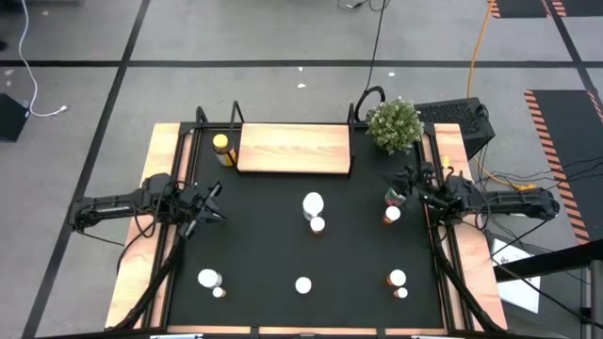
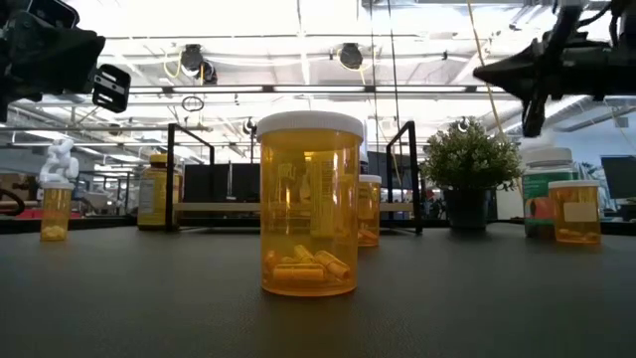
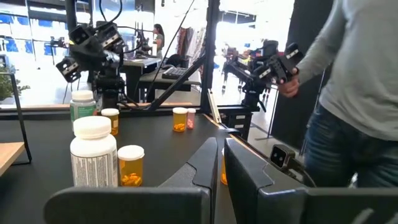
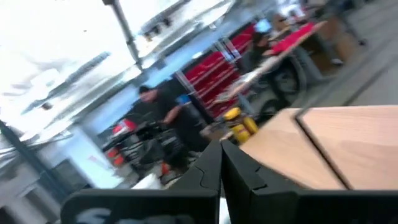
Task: Pick and place medicine bottles onto shelf by color
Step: Put the green pill bottle on the shelf
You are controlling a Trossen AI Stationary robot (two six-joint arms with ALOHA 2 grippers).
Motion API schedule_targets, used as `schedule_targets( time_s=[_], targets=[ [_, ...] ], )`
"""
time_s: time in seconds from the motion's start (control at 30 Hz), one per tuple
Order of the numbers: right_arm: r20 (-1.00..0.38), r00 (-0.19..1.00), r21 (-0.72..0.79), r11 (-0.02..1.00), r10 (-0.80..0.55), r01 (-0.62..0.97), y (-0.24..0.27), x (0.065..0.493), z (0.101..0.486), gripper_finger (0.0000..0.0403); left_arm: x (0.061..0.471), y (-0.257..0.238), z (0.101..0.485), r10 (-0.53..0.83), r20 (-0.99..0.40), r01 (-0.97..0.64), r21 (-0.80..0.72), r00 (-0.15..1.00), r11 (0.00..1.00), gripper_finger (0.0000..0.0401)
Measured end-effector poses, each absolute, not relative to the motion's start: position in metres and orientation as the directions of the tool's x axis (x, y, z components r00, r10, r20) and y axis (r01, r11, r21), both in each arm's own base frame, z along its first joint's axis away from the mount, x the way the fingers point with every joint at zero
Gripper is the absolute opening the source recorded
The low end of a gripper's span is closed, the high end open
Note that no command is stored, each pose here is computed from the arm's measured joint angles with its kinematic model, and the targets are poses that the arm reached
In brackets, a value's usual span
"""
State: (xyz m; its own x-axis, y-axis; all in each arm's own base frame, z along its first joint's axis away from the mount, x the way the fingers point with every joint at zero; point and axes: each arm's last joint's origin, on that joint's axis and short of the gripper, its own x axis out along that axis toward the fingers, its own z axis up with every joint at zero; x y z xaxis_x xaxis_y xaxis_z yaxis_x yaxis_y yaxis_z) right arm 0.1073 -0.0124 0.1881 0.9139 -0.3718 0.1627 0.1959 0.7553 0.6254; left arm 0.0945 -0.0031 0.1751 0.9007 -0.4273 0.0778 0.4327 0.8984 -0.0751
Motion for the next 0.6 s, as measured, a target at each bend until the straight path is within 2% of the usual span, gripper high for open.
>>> schedule_targets(
  time_s=[0.07,0.17,0.3,0.43,0.6],
  targets=[
    [0.115,0.893,0.634,0.724,-0.436,0.272,-0.014,0.111,0.189,0.0,0.094,-0.003,0.175,-0.423,0.083,0.429,-0.072,0.902,0.9,0.0031],
    [0.136,0.84,0.644,0.692,-0.524,0.327,-0.017,0.118,0.219,0.0,0.094,-0.002,0.183,-0.4,0.154,0.414,-0.067,0.903,0.908,0.0031],
    [0.122,0.805,0.546,0.717,-0.58,0.433,-0.019,0.135,0.256,0.0,0.09,-0.003,0.197,-0.4,0.288,0.453,-0.149,0.87,0.879,0.0031],
    [0.131,0.775,0.455,0.732,-0.619,0.507,-0.021,0.151,0.287,0.0,0.083,-0.002,0.214,-0.355,0.452,0.418,-0.044,0.818,0.908,0.0031],
    [0.153,0.746,0.327,0.746,-0.648,0.58,-0.022,0.16,0.313,0.0,0.068,-0.003,0.234,-0.342,0.652,0.367,0.105,0.677,0.924,0.0031]
  ],
)
